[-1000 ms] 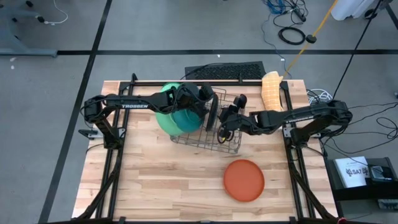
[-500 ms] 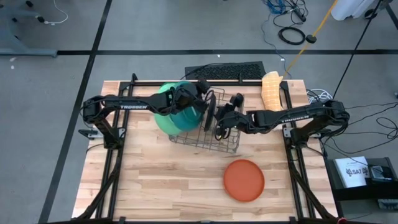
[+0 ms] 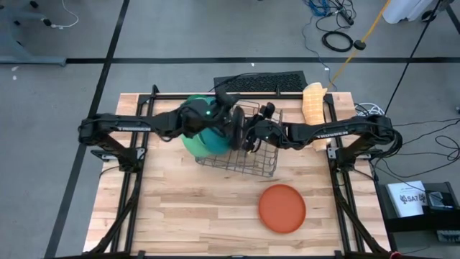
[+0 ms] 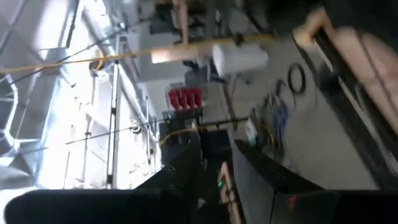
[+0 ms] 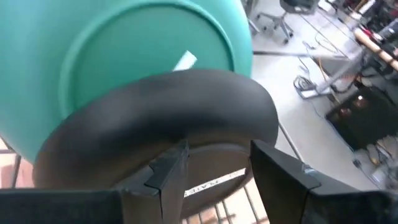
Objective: Sort dishes
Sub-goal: Put the black plate into the dish rack, then put the orange plate into the dish rack
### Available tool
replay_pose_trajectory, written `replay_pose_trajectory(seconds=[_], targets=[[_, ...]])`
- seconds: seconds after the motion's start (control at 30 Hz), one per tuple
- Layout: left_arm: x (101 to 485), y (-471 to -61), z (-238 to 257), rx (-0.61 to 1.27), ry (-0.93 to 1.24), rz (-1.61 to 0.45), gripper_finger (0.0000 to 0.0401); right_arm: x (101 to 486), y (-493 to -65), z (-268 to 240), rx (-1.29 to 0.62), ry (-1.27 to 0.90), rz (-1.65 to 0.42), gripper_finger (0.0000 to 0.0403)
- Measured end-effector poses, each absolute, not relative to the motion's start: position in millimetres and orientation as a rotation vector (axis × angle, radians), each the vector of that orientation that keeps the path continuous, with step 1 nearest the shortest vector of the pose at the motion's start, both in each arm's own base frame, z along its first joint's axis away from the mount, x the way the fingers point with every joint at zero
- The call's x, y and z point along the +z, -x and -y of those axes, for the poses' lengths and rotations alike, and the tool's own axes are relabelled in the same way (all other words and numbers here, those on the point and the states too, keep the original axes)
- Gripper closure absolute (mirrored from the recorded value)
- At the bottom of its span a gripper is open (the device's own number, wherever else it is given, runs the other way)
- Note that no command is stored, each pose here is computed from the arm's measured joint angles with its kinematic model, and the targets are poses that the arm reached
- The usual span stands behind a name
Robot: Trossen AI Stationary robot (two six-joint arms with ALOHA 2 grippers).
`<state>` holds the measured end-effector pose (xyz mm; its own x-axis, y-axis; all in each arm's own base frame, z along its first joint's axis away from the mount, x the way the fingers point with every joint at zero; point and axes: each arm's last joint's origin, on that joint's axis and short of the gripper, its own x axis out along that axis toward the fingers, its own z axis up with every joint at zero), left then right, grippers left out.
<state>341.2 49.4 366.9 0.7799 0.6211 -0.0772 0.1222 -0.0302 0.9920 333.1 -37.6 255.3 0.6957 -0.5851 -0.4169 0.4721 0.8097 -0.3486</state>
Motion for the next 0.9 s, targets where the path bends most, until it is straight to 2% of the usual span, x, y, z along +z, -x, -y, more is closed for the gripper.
replay_pose_trajectory(seconds=[0.27,0.4,0.5,0.67,0.9], targets=[[423,-297,-8,0.402,-1.276,-0.145,0.0307,251,-344,35,-0.393,0.237,-0.496,0.0236],[454,-256,8,0.306,-1.051,0.102,0.0307,249,-346,31,-0.307,0.251,-0.498,0.0236],[468,-227,13,0.193,-0.893,0.202,0.0307,251,-346,23,-0.266,0.285,-0.496,0.0236],[460,-207,16,0.063,-0.765,0.087,0.0307,272,-337,-2,-0.195,0.345,-0.418,0.0236],[421,-229,28,-0.088,-0.659,-0.202,0.0307,315,-295,-43,-0.072,0.326,-0.338,0.0236]])
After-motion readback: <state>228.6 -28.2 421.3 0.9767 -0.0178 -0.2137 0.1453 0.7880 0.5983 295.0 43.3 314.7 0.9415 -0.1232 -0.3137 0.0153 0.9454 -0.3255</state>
